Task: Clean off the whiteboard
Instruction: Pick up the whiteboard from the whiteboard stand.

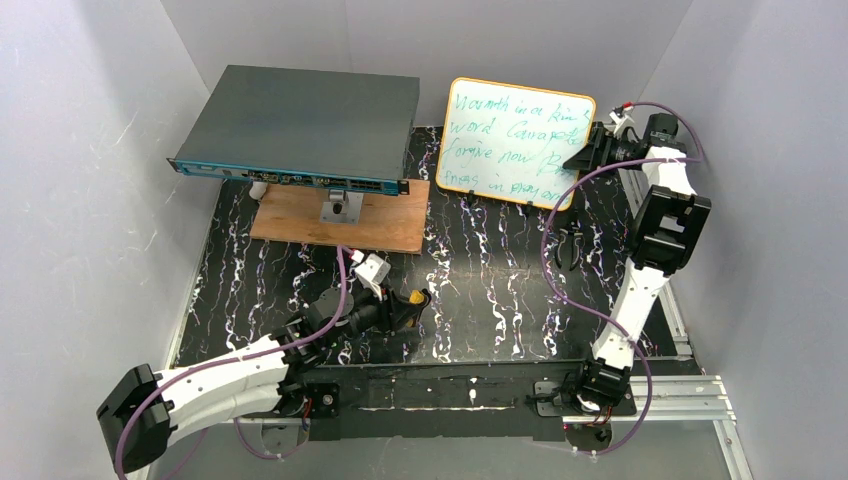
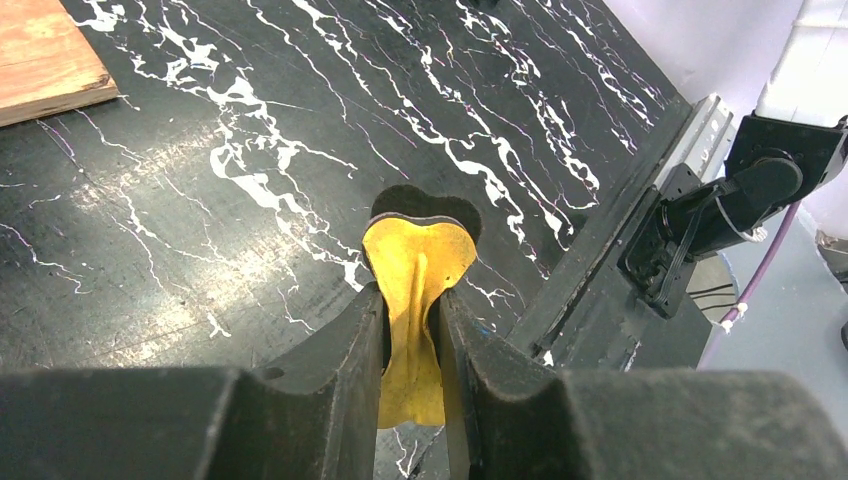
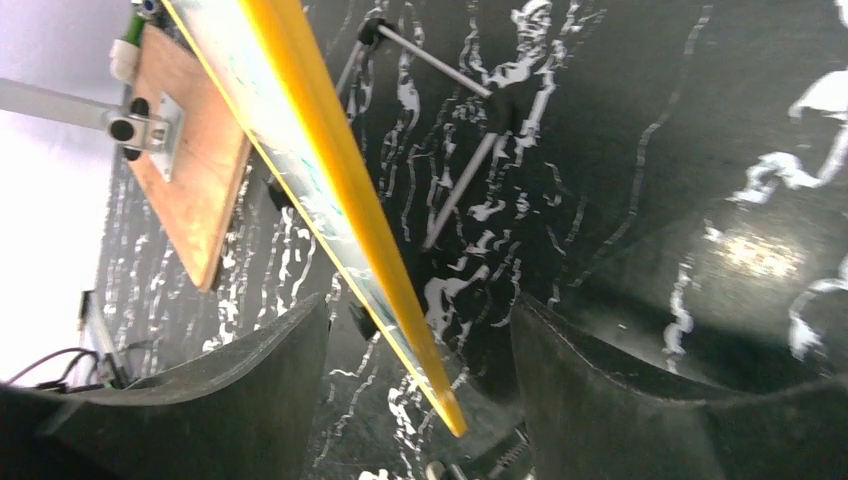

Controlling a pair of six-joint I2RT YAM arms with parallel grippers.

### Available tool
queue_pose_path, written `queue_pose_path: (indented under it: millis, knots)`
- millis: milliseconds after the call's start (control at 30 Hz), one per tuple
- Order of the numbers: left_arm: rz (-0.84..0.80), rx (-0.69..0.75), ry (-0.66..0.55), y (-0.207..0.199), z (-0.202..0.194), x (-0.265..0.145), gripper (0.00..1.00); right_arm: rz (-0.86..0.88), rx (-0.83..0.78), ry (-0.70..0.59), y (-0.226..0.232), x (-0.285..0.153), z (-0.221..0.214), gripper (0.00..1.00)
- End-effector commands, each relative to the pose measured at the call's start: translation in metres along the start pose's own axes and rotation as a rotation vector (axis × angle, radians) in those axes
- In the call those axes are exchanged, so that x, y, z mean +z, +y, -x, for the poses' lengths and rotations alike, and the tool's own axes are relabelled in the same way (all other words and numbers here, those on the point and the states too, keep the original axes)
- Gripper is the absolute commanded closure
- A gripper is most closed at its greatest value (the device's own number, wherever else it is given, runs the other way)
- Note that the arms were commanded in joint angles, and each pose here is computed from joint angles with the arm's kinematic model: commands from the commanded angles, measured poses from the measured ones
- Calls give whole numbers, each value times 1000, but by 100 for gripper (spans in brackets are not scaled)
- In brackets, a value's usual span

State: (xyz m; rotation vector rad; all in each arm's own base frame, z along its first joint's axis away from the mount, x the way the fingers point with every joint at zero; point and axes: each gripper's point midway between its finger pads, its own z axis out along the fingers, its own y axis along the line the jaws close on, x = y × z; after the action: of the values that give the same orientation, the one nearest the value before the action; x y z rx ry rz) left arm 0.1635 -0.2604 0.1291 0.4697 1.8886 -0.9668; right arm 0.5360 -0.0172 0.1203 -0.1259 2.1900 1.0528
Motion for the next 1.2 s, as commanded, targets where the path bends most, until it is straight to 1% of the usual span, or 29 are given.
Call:
queue_pose_path:
  millis: [0,100,267,400,533,700,800,867,1000,1167]
  knots:
    - [-57,-2,-43,-14,20,1,100,117,-24,-24,26,16,16,29]
    - [-52,-3,-52,-14,22,-1,100,150,24,-19,29,23,12,33]
    - [-50,-1,-47,-14,23,-4,100,182,53,-14,31,30,8,40]
    - [-51,-4,-47,-15,24,-5,100,213,49,-13,36,30,8,54]
    - [-56,-5,-45,-16,25,-4,100,249,17,-24,47,24,12,65]
    - [-71,-5,-31,-21,26,-4,100,310,-33,-40,69,14,19,87]
    - [-78,-7,-30,-22,26,-5,100,326,-70,-53,81,7,25,97]
    - [-83,-10,-32,-23,27,-6,100,323,-92,-64,89,2,29,99]
    - [-93,-12,-40,-26,29,-8,100,283,-144,-78,95,-5,33,98]
    - [-101,-21,-42,-27,29,-10,100,253,-152,-56,90,-4,20,92]
